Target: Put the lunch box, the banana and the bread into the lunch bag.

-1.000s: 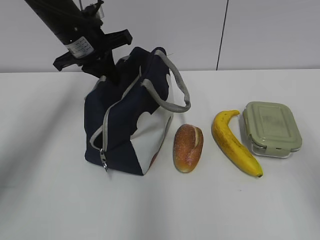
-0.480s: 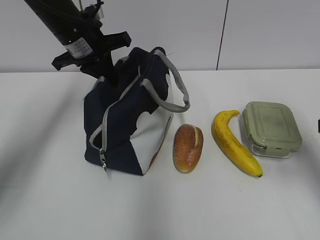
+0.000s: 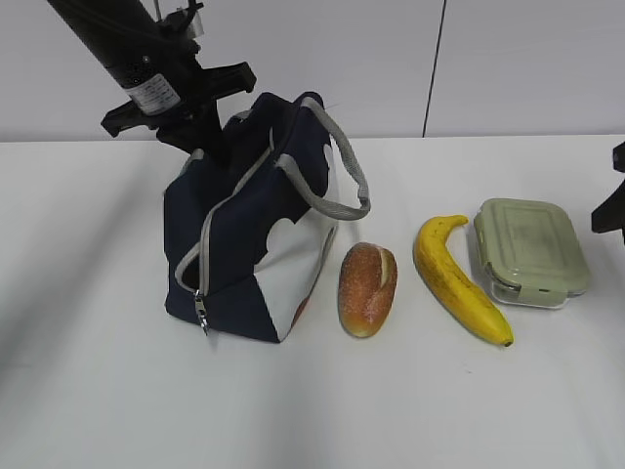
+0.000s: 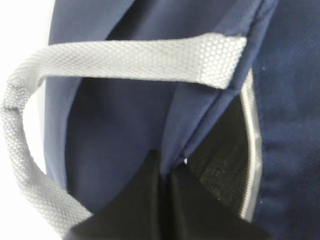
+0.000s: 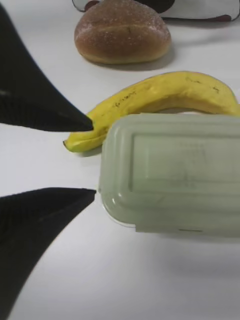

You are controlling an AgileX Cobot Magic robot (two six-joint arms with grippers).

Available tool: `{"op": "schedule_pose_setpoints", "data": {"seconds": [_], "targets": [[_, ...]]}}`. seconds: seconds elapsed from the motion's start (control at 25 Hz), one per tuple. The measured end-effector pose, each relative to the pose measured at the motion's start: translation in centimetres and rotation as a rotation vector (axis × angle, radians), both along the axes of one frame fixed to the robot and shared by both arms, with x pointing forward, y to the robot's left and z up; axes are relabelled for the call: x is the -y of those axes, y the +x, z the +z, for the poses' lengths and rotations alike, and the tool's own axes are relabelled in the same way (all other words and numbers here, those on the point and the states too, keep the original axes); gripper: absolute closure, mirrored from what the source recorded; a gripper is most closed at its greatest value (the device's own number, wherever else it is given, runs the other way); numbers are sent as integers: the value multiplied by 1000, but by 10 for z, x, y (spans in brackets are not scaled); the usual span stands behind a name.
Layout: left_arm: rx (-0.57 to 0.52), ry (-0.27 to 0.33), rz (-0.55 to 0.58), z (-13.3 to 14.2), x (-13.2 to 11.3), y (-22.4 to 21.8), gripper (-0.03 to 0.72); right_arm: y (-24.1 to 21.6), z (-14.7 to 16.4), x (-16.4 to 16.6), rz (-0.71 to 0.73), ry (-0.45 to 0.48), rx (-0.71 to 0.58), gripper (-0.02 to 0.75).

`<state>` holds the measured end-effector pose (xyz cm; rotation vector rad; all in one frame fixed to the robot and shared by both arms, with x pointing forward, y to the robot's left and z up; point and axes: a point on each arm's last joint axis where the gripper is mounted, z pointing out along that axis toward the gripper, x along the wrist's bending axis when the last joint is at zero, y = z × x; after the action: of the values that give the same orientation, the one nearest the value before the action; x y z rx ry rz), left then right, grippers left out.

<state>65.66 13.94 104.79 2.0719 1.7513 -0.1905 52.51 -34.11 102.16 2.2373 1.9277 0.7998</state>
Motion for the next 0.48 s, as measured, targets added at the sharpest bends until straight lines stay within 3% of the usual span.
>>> {"op": "schedule_pose_setpoints", "data": {"seconds": [0.2, 0.48], "targets": [[1, 0, -1, 0, 0, 0, 691, 28, -11, 27, -42, 75, -46, 460], [2, 1, -4, 0, 0, 0, 691, 42, -25, 46, -77, 93, -78, 459]]}}
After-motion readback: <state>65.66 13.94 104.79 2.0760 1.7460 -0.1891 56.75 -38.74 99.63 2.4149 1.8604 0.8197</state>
